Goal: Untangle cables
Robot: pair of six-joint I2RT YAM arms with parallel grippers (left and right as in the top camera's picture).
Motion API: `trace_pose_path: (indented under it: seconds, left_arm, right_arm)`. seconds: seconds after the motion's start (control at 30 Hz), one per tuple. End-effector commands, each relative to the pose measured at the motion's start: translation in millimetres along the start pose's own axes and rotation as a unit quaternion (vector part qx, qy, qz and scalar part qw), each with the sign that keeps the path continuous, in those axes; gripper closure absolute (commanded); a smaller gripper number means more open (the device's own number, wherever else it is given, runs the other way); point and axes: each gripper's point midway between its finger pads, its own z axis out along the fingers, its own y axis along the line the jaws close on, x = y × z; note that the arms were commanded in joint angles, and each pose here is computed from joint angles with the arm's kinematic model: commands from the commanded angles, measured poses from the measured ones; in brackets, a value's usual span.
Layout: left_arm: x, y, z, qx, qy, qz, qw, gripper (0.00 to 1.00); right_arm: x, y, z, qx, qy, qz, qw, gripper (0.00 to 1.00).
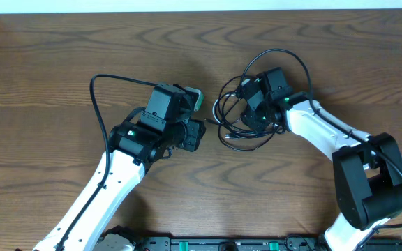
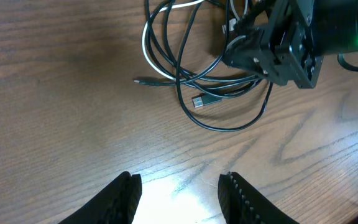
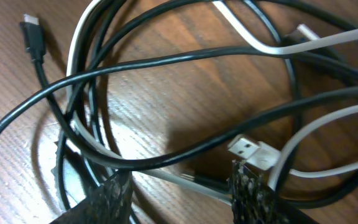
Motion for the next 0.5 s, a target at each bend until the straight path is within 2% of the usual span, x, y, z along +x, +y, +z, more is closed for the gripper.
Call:
trace_pose_path:
  seconds: [0.0,0.27,0.47]
  left_arm:
    - [-3,-3,-2,0.007,-0.004,0.002,1.000,0.54]
    - [-3,-3,-2,0.007,-0.004,0.002,1.000,0.54]
    - [-3,-3,-2,0.007,-0.004,0.002,1.000,0.54]
  right_arm:
    - [8,7,7,-0.014,0.010,0.005,1.000,0.56]
    - [11,7,8,-0.013,0.012,0.005,1.000,0.62]
    - [19,8,14,-0.012,0.009,0.005,1.000,0.58]
